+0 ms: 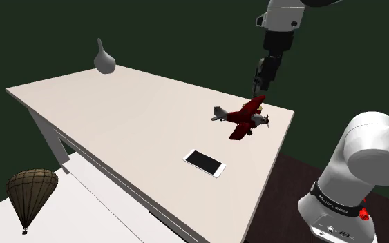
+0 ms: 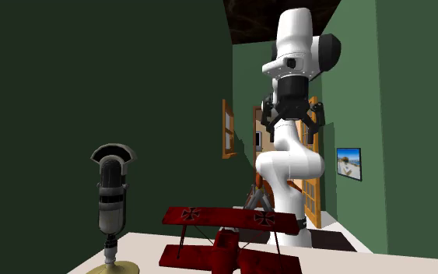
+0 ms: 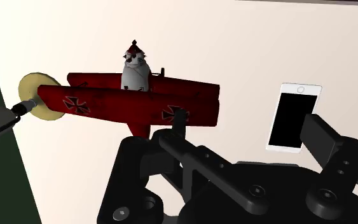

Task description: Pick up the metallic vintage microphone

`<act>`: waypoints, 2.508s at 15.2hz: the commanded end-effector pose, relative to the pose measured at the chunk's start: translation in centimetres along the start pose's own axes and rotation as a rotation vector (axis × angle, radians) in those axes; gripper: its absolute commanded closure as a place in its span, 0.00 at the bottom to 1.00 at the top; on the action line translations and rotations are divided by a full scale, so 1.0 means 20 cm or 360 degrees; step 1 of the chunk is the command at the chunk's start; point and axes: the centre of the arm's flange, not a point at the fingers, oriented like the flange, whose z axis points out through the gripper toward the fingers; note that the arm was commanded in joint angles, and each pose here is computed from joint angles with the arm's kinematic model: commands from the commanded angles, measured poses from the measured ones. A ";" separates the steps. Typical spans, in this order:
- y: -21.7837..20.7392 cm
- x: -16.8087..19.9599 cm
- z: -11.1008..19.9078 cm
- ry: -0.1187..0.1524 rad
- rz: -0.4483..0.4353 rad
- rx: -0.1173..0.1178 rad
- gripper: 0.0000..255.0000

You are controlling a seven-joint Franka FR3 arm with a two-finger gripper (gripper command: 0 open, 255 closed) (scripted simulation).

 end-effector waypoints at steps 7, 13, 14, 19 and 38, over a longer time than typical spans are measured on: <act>0.24 0.31 0.04 -0.0030 0.0415 -0.0040 0.00; 0.55 0.56 0.07 -0.0060 0.0829 -0.0079 0.00; 0.61 0.59 0.08 -0.0065 0.0899 -0.0086 0.00; 0.92 0.71 0.10 -0.0090 0.1244 -0.0119 0.00; 1.82 0.67 0.27 -0.0160 0.2207 -0.0211 0.00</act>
